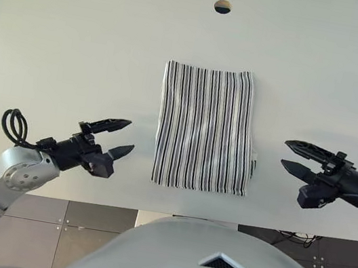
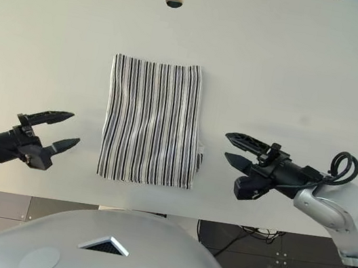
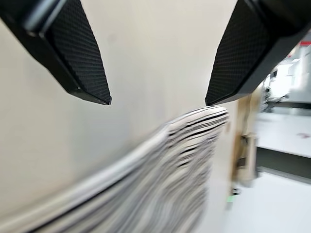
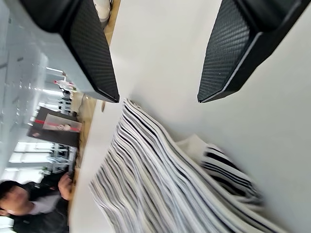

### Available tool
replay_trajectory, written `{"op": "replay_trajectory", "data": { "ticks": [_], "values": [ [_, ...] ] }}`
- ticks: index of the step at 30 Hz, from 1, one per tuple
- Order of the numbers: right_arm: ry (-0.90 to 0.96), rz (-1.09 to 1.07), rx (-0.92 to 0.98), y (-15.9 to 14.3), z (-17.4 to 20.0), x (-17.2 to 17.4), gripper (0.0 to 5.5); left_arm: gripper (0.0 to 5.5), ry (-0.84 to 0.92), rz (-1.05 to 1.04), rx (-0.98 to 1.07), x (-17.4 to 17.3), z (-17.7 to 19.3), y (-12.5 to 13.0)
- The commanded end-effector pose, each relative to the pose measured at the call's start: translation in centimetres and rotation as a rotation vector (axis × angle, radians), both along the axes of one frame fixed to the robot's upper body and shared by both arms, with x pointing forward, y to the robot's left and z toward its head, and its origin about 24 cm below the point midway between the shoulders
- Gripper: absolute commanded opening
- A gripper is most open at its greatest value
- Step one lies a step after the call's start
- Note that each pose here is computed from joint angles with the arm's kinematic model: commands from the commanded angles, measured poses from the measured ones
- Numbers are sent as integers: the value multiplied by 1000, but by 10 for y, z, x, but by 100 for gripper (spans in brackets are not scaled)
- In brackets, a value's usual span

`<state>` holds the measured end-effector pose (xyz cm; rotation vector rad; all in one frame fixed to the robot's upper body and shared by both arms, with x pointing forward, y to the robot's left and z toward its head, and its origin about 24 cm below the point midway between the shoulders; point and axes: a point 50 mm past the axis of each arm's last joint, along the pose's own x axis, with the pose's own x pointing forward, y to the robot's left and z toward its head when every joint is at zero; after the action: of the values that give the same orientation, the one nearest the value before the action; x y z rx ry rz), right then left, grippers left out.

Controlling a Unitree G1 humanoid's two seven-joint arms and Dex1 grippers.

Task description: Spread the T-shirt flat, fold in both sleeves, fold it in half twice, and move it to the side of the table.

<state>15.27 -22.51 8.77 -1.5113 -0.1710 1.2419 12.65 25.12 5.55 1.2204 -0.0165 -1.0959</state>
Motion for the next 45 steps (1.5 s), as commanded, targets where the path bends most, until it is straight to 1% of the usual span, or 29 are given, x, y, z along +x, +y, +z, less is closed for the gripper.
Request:
{"op": "replay_trajectory", "data": {
  "ticks": [1,4,10,12,14,16,20,21,22,29,31,32,39,43,44,45],
  "values": [
    [94,96,-99,5,-16,-10,300,360,109,-123,32,-9,-11,-18],
    [150,165,-118,13,-26,-16,300,360,155,-194,12,-12,-17,-32],
    [196,238,-107,31,-35,-15,300,360,198,-284,-11,-14,-26,-47],
    [185,246,-79,38,-36,-11,300,360,192,-297,-18,-10,-28,-50],
    [136,237,-18,48,-35,1,300,360,192,-304,-18,-8,-32,-52],
    [107,229,1,52,-36,8,300,360,191,-318,-3,-5,-34,-52],
    [120,272,13,61,-41,9,300,360,184,-347,-8,0,-38,-57],
    [126,278,11,62,-43,8,300,342,185,-353,-10,0,-38,-57],
    [133,278,11,61,-45,7,300,338,193,-360,-11,-1,-40,-58],
    [141,266,6,53,-49,5,300,222,220,-373,1,-5,-43,-54],
    [144,262,10,52,-49,4,269,191,224,-377,-2,-6,-44,-54],
    [144,260,11,51,-49,4,243,169,227,-378,-3,-6,-44,-54],
    [122,235,26,48,-44,7,115,61,233,-375,-8,-8,-44,-51],
    [118,224,26,46,-44,8,40,22,234,-369,-10,-8,-45,-49],
    [118,223,27,46,-44,8,16,20,234,-368,-10,-8,-46,-49],
    [118,220,30,46,-44,8,10,20,235,-368,-11,-8,-46,-49]
  ]
}}
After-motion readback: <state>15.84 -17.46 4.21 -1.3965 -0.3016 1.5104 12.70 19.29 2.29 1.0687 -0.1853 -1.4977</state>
